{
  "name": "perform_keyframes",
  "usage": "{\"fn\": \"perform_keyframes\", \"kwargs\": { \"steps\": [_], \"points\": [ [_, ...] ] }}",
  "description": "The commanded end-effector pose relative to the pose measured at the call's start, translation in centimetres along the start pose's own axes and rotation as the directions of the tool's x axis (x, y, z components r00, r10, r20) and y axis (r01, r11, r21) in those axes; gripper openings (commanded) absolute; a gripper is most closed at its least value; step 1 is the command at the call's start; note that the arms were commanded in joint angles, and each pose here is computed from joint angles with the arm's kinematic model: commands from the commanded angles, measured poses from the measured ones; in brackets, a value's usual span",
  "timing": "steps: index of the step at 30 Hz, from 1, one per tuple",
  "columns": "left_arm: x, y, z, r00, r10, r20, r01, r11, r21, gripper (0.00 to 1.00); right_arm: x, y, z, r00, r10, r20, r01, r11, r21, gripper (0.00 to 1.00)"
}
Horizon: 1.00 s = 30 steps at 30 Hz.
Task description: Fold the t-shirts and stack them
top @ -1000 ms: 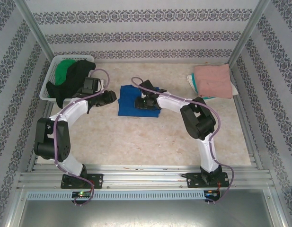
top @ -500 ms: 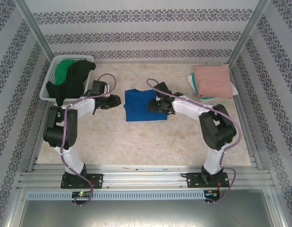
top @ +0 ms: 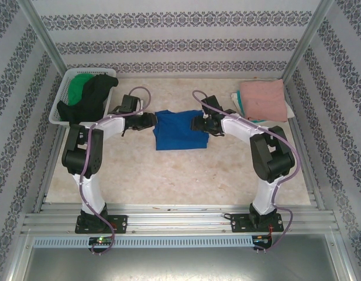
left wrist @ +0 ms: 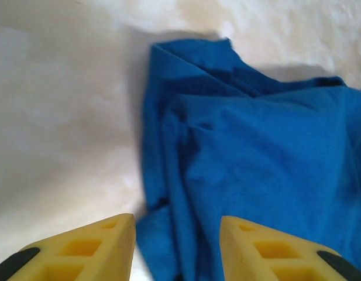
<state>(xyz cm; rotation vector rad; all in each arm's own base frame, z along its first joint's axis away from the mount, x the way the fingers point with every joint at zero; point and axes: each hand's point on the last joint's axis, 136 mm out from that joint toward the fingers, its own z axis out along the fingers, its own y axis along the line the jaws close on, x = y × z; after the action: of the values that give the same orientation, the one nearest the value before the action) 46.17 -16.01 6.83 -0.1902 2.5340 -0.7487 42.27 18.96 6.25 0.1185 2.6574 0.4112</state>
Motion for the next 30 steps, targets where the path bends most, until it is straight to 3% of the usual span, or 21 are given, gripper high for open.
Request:
{"fn": "perform_keyframes", "kwargs": {
  "steps": [1,10,15,23,30],
  "points": [
    [0.2,-2.2,0.9,1.000,0.006,0.002,-0.006,0.998,0.062,0.43,-0.7,-0.9,0.9,1.000,0.000,-0.020,0.000,1.000,-0.016,0.67],
    [2.0,-1.0,4.5,0.997,-0.026,-0.068,0.029,0.998,0.050,0.43,0.1,0.2,4.0,0.994,0.014,-0.107,-0.027,0.991,-0.129,0.66],
    [2.6,-0.5,5.1,0.994,-0.026,-0.106,0.028,0.999,0.022,0.43,0.3,2.2,4.9,0.992,0.000,-0.123,-0.020,0.988,-0.155,0.60],
    [3.2,0.1,5.2,0.990,-0.028,-0.137,0.029,1.000,0.002,0.42,0.7,5.1,4.9,0.993,-0.014,-0.118,0.001,0.993,-0.115,0.57],
    [3.2,1.4,4.0,0.986,-0.027,-0.162,0.024,0.999,-0.021,0.42,0.9,3.0,2.8,0.995,0.040,-0.096,-0.046,0.997,-0.066,0.46]
  ]
}}
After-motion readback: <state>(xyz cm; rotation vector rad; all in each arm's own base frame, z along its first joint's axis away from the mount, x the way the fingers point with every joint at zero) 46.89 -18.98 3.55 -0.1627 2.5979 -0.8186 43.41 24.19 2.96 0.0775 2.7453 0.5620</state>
